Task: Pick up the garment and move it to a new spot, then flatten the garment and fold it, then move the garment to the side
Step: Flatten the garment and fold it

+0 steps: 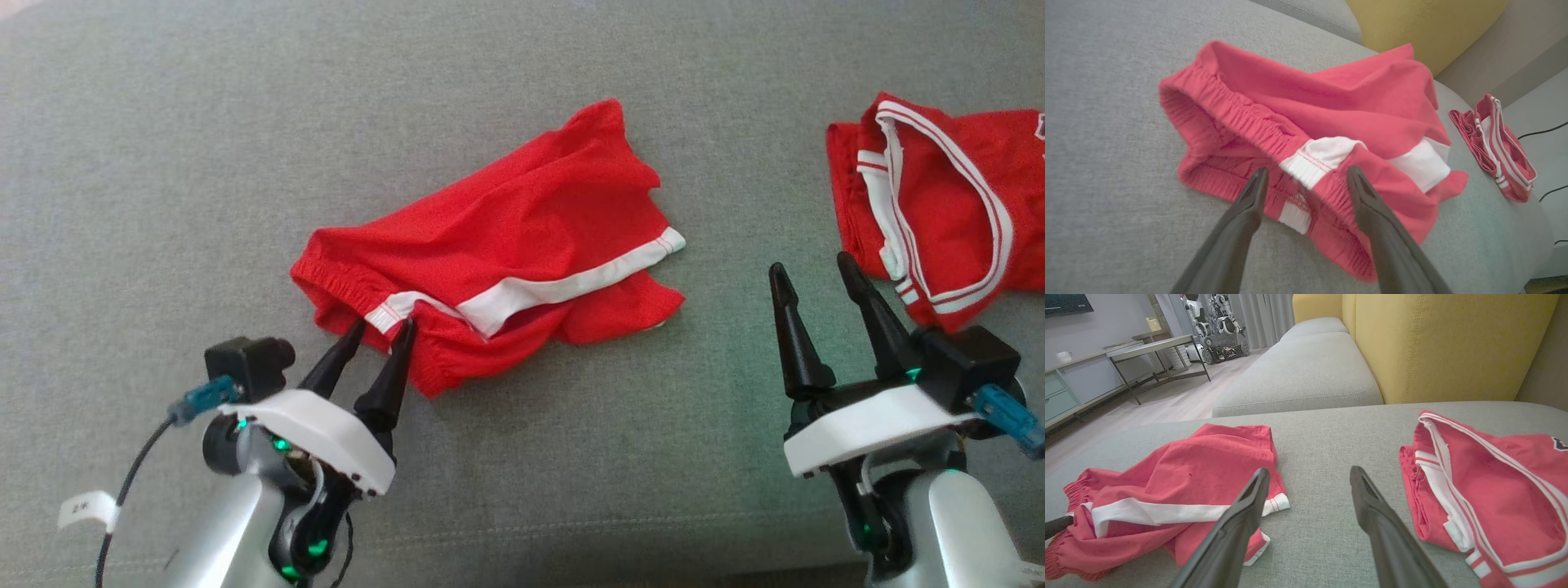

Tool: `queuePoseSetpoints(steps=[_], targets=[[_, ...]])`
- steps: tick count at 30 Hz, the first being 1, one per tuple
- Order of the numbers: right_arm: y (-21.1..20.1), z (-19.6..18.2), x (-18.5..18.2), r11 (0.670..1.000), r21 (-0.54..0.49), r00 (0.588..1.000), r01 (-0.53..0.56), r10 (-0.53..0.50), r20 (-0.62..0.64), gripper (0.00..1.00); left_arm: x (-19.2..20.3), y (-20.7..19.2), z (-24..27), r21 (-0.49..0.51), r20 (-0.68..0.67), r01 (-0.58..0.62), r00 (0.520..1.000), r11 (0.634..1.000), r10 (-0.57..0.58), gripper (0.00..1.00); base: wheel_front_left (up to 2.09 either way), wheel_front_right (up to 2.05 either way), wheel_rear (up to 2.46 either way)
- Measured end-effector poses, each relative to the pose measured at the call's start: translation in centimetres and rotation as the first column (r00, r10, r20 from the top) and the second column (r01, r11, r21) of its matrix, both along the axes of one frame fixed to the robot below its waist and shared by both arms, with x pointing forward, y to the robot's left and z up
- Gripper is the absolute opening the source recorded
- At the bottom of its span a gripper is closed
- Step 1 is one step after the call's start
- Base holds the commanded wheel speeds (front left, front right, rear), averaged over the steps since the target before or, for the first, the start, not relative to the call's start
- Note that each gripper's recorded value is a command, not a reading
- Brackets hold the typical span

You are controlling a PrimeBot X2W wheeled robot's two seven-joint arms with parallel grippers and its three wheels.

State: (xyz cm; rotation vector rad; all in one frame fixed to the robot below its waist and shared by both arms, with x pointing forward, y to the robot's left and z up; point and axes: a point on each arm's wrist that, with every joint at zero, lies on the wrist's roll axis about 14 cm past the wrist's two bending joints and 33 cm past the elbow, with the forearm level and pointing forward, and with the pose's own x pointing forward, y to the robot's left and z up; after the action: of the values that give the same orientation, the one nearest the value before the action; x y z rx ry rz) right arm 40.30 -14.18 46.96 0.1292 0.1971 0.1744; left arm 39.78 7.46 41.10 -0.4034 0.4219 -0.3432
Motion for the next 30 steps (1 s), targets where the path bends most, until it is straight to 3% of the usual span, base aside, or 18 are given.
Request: queuePoseSetpoints(steps=[7, 8, 9, 11, 12, 20, 30], targets=[[-0.3, -0.7, 0.0, 1.000, -0.002, 1.000, 0.009, -0.009, -0.018, 1.00, 1.0, -0.3, 0.1, -0.027, 0.007, 0.009, 1.000, 1.000, -0.009, 1.00, 0.00, 0.00, 0.00], [-0.4, -0.7, 0.0, 1.000, -0.003, 1.000, 0.011, -0.011, -0.020, 1.00, 1.0, -0.3, 0.2, -0.030, 0.014, 0.007, 1.000, 1.000, -0.006, 0.91, 0.00, 0.00, 0.00], [-0.4, -0.8, 0.1, 1.000, -0.003, 1.000, 0.012, -0.012, -0.022, 1.00, 1.0, -0.2, 0.2, -0.030, 0.017, 0.004, 1.000, 1.000, -0.004, 0.56, 0.00, 0.00, 0.00], [-0.4, -0.9, 0.3, 1.000, -0.004, 1.000, 0.013, -0.013, -0.024, 1.00, 1.1, 0.0, 0.4, -0.032, 0.026, -0.004, 1.000, 0.999, 0.005, 0.16, 0.00, 0.00, 0.00], [-0.4, -1.0, 0.4, 1.000, -0.004, 1.000, 0.010, -0.010, -0.027, 1.00, 1.1, 0.1, 0.5, -0.032, 0.031, -0.006, 1.000, 0.999, 0.007, 0.03, 0.00, 0.00, 0.00], [2.3, -4.4, 2.6, 0.996, -0.037, 0.988, -0.081, 0.075, -0.138, 1.00, 1.1, 1.1, 1.4, -0.036, 0.057, -0.035, 0.998, 0.999, 0.037, 0.00, 0.00, 0.00, 0.00], [5.3, -9.6, 5.4, 0.982, -0.051, 0.942, -0.182, 0.159, -0.295, 1.00, 1.3, 1.6, 0.8, -0.017, 0.051, -0.035, 0.998, 0.999, 0.036, 0.00, 0.00, 0.00, 0.00]])
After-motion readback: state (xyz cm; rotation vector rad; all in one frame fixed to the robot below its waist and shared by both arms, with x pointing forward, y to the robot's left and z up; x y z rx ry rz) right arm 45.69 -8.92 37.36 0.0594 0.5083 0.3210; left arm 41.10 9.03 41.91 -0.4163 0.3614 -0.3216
